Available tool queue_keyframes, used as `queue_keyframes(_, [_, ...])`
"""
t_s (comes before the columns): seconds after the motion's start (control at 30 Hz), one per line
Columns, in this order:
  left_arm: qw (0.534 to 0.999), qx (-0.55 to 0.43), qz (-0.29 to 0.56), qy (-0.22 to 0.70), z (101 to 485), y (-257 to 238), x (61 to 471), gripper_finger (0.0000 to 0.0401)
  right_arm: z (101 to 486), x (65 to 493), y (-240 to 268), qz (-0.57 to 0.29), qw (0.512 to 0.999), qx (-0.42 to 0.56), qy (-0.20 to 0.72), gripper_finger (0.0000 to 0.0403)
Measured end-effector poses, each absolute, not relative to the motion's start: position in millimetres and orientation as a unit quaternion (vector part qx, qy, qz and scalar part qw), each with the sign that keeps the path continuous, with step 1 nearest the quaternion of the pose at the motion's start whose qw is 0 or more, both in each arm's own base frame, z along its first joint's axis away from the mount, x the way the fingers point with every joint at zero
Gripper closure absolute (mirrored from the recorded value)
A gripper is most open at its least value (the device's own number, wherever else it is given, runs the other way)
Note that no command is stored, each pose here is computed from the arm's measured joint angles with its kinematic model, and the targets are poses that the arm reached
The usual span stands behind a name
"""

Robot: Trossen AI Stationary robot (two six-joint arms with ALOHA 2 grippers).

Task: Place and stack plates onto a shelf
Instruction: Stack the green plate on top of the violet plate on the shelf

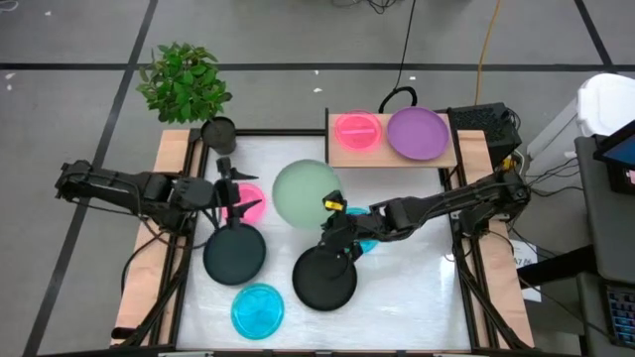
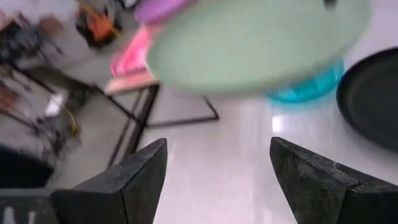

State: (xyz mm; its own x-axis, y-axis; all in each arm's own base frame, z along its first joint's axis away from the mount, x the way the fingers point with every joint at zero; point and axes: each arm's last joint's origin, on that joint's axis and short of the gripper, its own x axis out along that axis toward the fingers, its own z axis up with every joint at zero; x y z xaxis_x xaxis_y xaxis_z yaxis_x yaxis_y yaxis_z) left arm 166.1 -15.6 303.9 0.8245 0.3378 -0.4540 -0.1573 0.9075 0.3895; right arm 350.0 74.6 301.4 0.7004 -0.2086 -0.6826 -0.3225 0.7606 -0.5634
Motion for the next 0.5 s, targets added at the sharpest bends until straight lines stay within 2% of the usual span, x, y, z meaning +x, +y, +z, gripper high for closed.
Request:
queue_keyframes(0.2, [0.928,0.137,0.142,0.316,290.7,-16.3,169.8,0.0114,330.8,328.2,66.2,0.007,0.864,-0.35,0.363,0.0403])
queue_keyframes(0.5, [0.933,0.112,0.15,0.308,284.9,-19.7,188.7,0.0114,363.2,290.0,37.4,-0.052,0.865,-0.334,0.372,0.0403])
